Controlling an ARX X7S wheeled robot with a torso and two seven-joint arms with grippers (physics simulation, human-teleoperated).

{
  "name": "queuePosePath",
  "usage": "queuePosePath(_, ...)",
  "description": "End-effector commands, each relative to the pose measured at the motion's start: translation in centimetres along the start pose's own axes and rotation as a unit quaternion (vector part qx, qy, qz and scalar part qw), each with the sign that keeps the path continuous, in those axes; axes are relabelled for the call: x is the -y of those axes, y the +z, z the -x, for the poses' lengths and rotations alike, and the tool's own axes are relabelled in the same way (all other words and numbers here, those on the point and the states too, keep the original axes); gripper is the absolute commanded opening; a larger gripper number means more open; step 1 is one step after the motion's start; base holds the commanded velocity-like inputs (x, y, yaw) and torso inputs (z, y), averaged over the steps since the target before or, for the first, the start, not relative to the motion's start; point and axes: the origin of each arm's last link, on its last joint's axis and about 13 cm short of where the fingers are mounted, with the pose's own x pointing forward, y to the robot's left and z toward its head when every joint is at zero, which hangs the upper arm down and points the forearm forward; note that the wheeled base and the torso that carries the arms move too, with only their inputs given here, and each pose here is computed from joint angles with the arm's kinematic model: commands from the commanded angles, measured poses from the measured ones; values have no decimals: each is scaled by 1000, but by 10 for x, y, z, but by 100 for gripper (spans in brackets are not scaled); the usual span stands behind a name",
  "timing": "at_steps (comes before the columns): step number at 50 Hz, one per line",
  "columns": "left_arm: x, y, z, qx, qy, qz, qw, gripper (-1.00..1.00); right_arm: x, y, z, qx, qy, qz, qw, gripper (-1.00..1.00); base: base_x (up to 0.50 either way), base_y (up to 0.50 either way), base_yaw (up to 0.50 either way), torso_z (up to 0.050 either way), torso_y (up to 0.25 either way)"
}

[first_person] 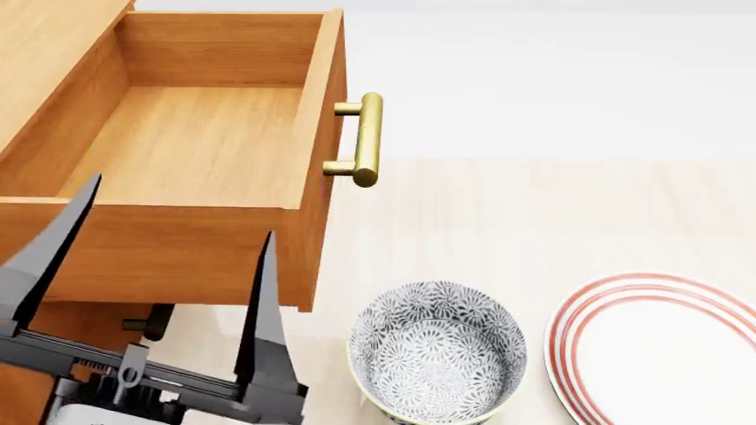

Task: Open the top drawer of the cabinet.

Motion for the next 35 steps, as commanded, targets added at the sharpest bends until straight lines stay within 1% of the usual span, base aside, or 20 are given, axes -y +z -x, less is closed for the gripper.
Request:
queuePosePath(1, 1, -25, 16, 37, 29, -26, 999, 100, 1, 5, -3, 25, -1, -13, 1000, 100, 0, 0, 0, 0, 0)
queuePosePath(2, -1, -30, 21, 39, 32, -30, 998, 100, 2, 10, -4, 45, 0, -27, 999, 100, 0, 0, 0, 0, 0)
queuePosePath(4, -3, -37, 25, 39, 40, -48, 997, 100, 2, 14, -4, 66, 1, -34, 997, 100, 0, 0, 0, 0, 0)
queuePosePath(5, -4, -42, 28, 35, 43, -54, 997, 100, 1, 19, -4, 97, 11, -37, 995, 100, 0, 0, 0, 0, 0)
queuePosePath(10, -10, -52, 35, 40, 66, -66, 995, 100, 2, 27, -4, 154, 11, -55, 986, 100, 0, 0, 0, 0, 0)
queuePosePath(14, -19, -61, 45, 44, 100, -80, 991, 100, 5, 38, -1, 239, 11, -90, 967, 100, 0, 0, 0, 0, 0)
queuePosePath(16, -21, -64, 48, 41, 111, -88, 989, 100, 6, 40, 0, 251, 6, -101, 963, 100, 0, 0, 0, 0, 0)
queuePosePath(17, -24, -67, 50, 39, 121, -93, 987, 100, 8, 44, 2, 268, 4, -114, 957, 100, 0, 0, 0, 0, 0)
queuePosePath(18, -26, -69, 50, 30, 127, -93, 987, 100, 9, 44, 2, 278, -2, -113, 954, 100, 0, 0, 0, 0, 0)
queuePosePath(19, -29, -70, 49, 25, 142, -84, 986, 100, 11, 47, 2, 296, -8, -121, 948, 100, 0, 0, 0, 0, 0)
queuePosePath(20, -32, -69, 47, 31, 152, -83, 984, 100, 13, 51, 3, 323, -22, -132, 937, 100, 0, 0, 0, 0, 0)
queuePosePath(21, -34, -68, 46, 35, 164, -84, 982, 100, 15, 53, 3, 332, -20, -129, 934, 100, 0, 0, 0, 0, 0)
queuePosePath(22, -38, -66, 44, 42, 184, -79, 979, 100, 17, 58, 4, 352, -31, -137, 925, 100, 0, 0, 0, 0, 0)
queuePosePath(23, -41, -65, 44, 52, 199, -87, 975, 100, 18, 61, 4, 361, -34, -138, 922, 100, 0, 0, 0, 0, 0)
queuePosePath(25, -44, -65, 45, 60, 220, -98, 969, 100, 19, 65, 4, 374, -40, -135, 917, 100, 0, 0, 0, 0, 0)
queuePosePath(28, -55, -63, 41, 62, 275, -103, 954, 100, 22, 70, 4, 387, -48, -134, 911, 100, 0, 0, 0, 0, 0)
queuePosePath(29, -64, -60, 38, 63, 311, -101, 943, 100, 24, 73, 3, 395, -58, -137, 906, 100, 0, 0, 0, 0, 0)
queuePosePath(33, -80, -57, 33, 67, 373, -115, 918, 100, 29, 80, 2, 413, -76, -139, 897, 100, 0, 0, 0, 0, 0)
queuePosePath(34, -86, -55, 32, 68, 397, -118, 908, 100, 31, 85, 1, 424, -91, -137, 891, 100, 0, 0, 0, 0, 0)
queuePosePath(35, -89, -54, 32, 68, 410, -119, 902, 100, 33, 87, 1, 431, -96, -137, 887, 100, 0, 0, 0, 0, 0)
